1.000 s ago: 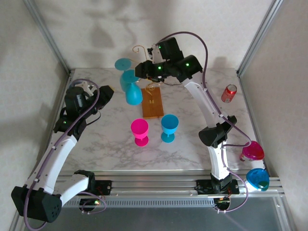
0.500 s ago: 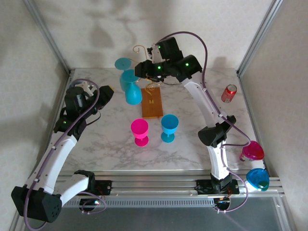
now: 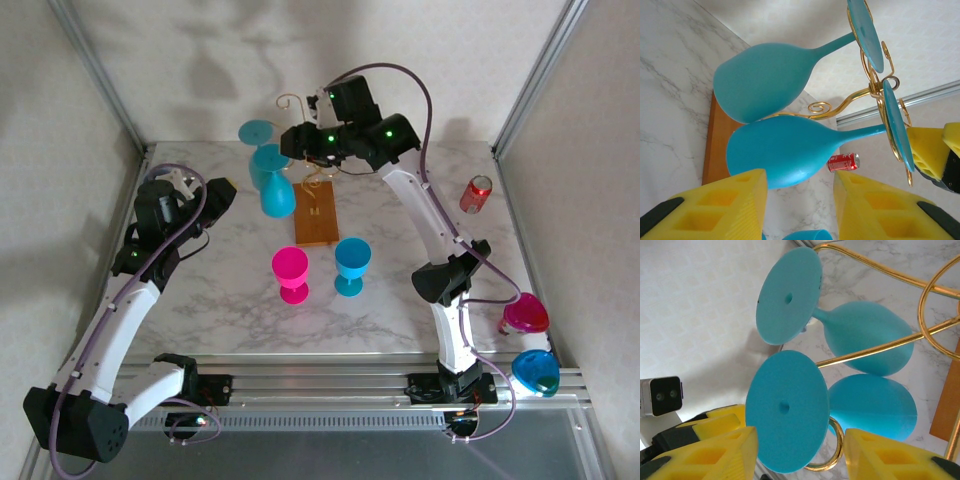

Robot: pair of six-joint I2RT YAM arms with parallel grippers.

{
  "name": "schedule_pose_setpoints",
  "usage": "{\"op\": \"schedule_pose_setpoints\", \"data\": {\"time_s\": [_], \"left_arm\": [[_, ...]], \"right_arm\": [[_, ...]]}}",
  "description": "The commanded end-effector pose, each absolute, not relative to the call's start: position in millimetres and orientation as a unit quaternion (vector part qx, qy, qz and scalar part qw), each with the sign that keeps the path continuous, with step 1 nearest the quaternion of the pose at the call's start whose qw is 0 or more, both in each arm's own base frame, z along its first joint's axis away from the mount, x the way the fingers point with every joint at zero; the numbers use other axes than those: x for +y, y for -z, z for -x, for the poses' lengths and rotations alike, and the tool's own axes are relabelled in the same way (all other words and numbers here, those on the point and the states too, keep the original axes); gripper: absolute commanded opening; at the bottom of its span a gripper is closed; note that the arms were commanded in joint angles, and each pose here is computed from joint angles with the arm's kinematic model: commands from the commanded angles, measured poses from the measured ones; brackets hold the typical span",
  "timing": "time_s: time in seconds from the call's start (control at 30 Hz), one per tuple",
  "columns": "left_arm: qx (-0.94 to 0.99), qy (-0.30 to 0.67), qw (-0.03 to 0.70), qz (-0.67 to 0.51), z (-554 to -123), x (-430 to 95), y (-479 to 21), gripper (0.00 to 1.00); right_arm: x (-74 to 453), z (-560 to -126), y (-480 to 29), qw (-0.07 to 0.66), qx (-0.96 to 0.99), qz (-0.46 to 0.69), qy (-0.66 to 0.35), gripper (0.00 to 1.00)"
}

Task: Take the wine glass off the wine glass rack

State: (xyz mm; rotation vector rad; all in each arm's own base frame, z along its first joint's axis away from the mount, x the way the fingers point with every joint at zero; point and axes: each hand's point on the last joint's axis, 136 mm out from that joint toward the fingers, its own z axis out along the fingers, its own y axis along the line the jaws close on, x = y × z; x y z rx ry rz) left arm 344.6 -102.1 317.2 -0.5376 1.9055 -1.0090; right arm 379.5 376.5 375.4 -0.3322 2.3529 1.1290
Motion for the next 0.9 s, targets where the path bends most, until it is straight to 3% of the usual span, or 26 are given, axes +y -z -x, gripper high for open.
{"op": "schedule_pose_setpoints", "data": {"time_s": [0.0, 0.87], "left_arm": [[0.766, 0.404, 0.452, 0.212, -343, -98, -323, 0.39], [0.768, 0.397, 0.453, 0.218, -340, -95, -319, 0.39]], "right_arm": [[374, -387, -385, 0.278, 0.857, 0.123, -0.415, 0.49], [395, -384, -375, 0.250, 0.850, 0.136, -0.444, 0.49]]}}
